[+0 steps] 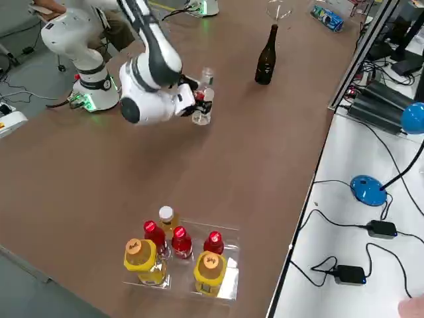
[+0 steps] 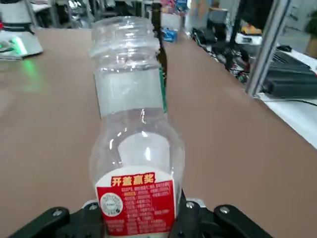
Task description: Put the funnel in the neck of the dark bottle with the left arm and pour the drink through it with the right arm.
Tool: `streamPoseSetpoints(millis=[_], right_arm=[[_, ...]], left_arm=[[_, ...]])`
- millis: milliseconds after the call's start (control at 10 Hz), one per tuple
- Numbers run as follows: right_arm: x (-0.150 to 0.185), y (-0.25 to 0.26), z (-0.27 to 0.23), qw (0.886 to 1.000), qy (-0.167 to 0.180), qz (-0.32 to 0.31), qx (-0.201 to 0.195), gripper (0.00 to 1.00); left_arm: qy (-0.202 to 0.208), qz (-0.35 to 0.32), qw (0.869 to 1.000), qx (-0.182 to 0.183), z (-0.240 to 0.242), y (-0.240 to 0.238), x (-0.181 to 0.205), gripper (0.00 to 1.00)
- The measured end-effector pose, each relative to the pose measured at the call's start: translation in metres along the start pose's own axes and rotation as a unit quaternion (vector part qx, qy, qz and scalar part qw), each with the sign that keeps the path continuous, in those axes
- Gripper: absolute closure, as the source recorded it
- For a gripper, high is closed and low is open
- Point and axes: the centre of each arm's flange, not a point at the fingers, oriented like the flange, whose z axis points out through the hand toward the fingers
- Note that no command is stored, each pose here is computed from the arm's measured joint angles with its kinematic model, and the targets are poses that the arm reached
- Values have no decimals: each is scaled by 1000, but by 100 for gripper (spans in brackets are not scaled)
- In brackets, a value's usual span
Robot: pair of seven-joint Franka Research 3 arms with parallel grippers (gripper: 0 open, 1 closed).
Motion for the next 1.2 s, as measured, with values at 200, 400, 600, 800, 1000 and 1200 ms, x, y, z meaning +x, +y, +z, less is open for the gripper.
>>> streamPoseSetpoints(millis=[200,400,600,800,1000,1200], right_arm=[[-48,-26,20,998,59,6,22,56],[-93,-58,43,991,112,65,46,56],[-120,-79,59,982,143,105,60,56],[-128,-86,65,979,154,118,65,56],[-128,-85,65,979,154,115,64,55],[-127,-82,64,980,154,106,61,54]], left_arm=[[7,-84,996,25,-44,16,-22,0],[13,-150,988,39,-67,11,-42,0],[2,-181,982,48,-67,14,-57,0],[9,-222,974,48,-67,24,-77,0],[27,-244,968,45,-68,29,-92,0],[30,-247,967,46,-66,35,-91,0]])
